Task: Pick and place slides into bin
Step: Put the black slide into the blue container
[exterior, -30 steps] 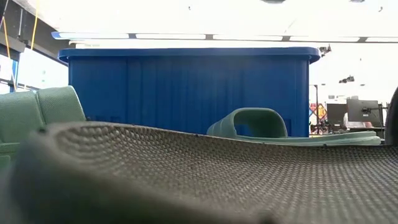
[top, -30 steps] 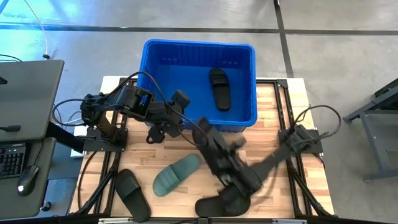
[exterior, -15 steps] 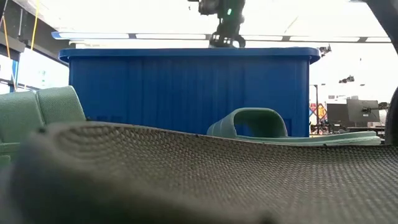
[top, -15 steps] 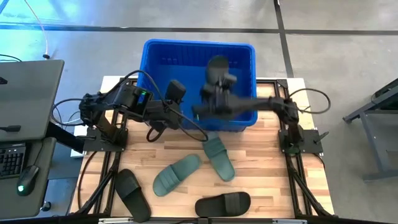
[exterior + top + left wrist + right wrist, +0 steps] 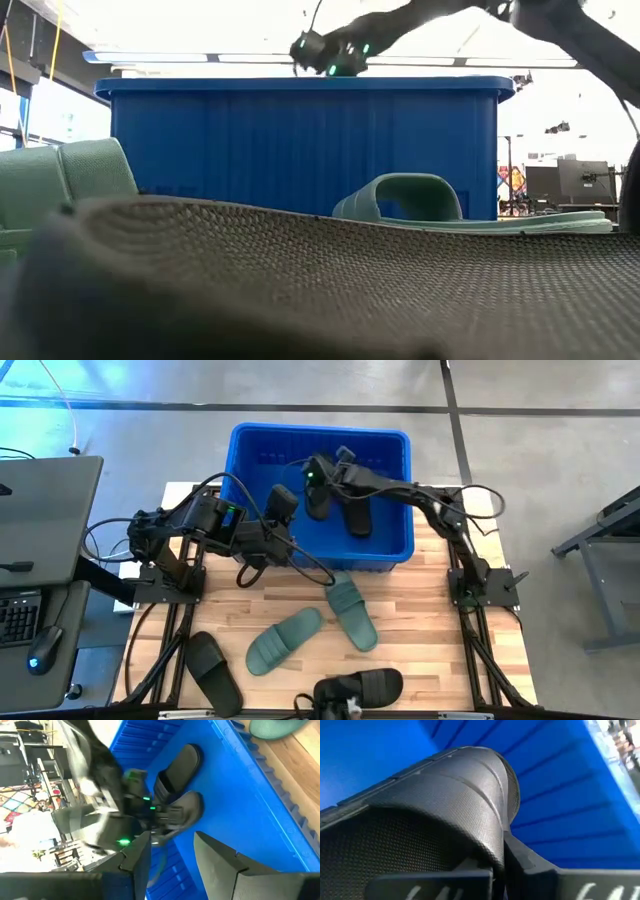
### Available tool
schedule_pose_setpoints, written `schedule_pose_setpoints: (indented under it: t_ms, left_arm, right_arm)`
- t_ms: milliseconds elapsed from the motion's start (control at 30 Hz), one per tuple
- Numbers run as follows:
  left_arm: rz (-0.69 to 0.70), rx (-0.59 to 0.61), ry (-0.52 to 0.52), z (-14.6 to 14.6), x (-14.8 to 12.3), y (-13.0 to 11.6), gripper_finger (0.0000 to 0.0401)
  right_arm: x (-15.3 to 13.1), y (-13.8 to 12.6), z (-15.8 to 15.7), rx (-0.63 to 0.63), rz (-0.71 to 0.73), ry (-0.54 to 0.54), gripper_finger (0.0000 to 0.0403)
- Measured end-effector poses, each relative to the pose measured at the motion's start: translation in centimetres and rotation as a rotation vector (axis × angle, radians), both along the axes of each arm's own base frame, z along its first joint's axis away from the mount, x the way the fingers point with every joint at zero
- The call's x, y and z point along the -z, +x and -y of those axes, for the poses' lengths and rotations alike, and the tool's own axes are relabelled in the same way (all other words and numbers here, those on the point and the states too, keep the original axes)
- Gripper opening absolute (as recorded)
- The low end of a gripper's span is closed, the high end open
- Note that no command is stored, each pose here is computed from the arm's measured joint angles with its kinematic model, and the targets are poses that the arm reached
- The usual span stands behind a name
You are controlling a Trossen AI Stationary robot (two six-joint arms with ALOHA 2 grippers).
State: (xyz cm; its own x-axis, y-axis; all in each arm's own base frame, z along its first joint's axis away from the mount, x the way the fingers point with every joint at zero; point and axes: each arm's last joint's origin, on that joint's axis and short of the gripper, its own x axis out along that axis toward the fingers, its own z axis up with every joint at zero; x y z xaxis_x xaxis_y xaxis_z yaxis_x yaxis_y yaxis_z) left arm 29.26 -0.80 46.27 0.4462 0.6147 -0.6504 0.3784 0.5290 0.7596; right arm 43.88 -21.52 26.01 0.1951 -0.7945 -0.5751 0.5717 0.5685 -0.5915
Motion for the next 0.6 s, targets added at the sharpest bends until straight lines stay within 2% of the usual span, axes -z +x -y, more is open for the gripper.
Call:
schedule_pose_setpoints:
  t_ms: [133,300,467,600]
  left_arm:
    - [-0.004,0.000,0.000,0.0,0.0,0.0,0.0138]
    - [0.003,-0.007,-0.004,0.0,0.0,0.0,0.0138]
    - [0.004,-0.007,-0.004,0.0,0.0,0.0,0.0138]
    - [0.006,-0.007,-0.005,0.0,0.0,0.0,0.0138]
  right_arm:
    - [3.9,1.4,0.5,-0.066,-0.131,-0.006,0.0000]
    - [7.4,2.1,0.7,-0.080,-0.207,0.024,0.0000]
    - [7.8,2.2,0.6,-0.128,-0.270,0.021,0.0007]
    - [7.8,2.2,0.5,-0.147,-0.284,0.027,0.0038]
